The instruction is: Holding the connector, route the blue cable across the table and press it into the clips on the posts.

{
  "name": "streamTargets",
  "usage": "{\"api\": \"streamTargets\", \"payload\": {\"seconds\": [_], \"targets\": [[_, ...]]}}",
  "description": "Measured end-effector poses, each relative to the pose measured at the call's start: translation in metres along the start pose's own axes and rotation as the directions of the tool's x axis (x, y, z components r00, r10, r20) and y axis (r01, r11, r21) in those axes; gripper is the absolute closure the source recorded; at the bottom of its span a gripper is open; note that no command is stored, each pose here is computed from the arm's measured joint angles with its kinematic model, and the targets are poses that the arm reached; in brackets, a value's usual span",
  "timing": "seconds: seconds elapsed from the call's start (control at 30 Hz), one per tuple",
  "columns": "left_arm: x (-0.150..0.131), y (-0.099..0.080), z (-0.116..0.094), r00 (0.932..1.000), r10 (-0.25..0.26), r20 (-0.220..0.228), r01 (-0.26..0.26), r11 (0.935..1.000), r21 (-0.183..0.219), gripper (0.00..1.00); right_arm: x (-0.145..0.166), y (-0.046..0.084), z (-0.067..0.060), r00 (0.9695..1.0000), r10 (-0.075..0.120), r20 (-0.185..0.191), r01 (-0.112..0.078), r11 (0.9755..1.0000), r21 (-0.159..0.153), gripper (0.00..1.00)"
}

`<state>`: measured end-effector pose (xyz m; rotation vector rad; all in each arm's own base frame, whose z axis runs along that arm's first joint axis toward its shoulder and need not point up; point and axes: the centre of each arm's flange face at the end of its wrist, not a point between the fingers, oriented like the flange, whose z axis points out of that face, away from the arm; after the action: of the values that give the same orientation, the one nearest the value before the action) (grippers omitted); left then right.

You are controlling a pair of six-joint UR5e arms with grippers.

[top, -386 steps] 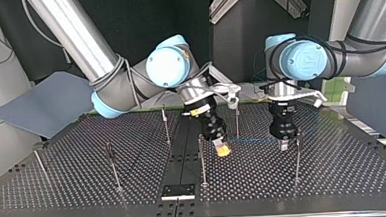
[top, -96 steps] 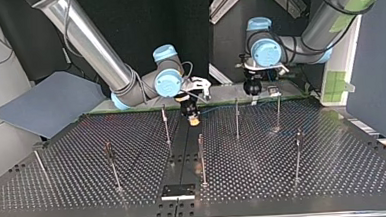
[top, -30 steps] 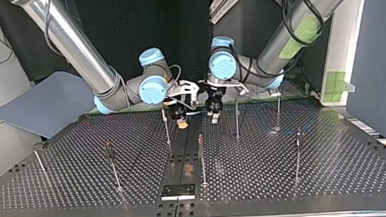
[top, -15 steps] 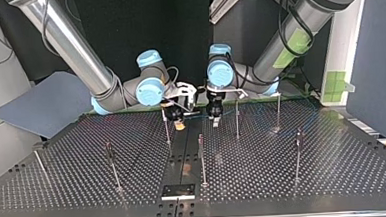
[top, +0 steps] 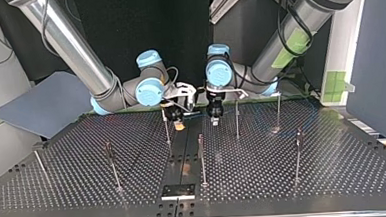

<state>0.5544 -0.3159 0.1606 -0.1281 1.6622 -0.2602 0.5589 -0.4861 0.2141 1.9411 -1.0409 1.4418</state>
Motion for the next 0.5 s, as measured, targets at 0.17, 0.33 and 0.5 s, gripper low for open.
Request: {"api": "streamTargets", "payload": {"seconds": [0.17,0.33,0.5], "targets": [[-0.002,-0.004,0.0,1.0,0.006,0.002,-0.006,1.0,0.002,1.0,0.0,0.0,0.0,1.0,0.0,0.0,0.0,1.0,0.0,1.0],[-0.003,-0.004,-0.001,0.9999,0.01,0.006,-0.01,0.9996,-0.028,1.0,0.001,0.0,0.0,1.0,0.0,-0.001,0.0,1.0,0.002,1.0],[-0.002,0.0,-0.005,0.9997,0.024,-0.008,-0.024,0.9971,-0.073,1.0,0.011,0.0,-0.004,0.9999,0.004,-0.014,-0.004,1.0,0.002,1.0]]}}
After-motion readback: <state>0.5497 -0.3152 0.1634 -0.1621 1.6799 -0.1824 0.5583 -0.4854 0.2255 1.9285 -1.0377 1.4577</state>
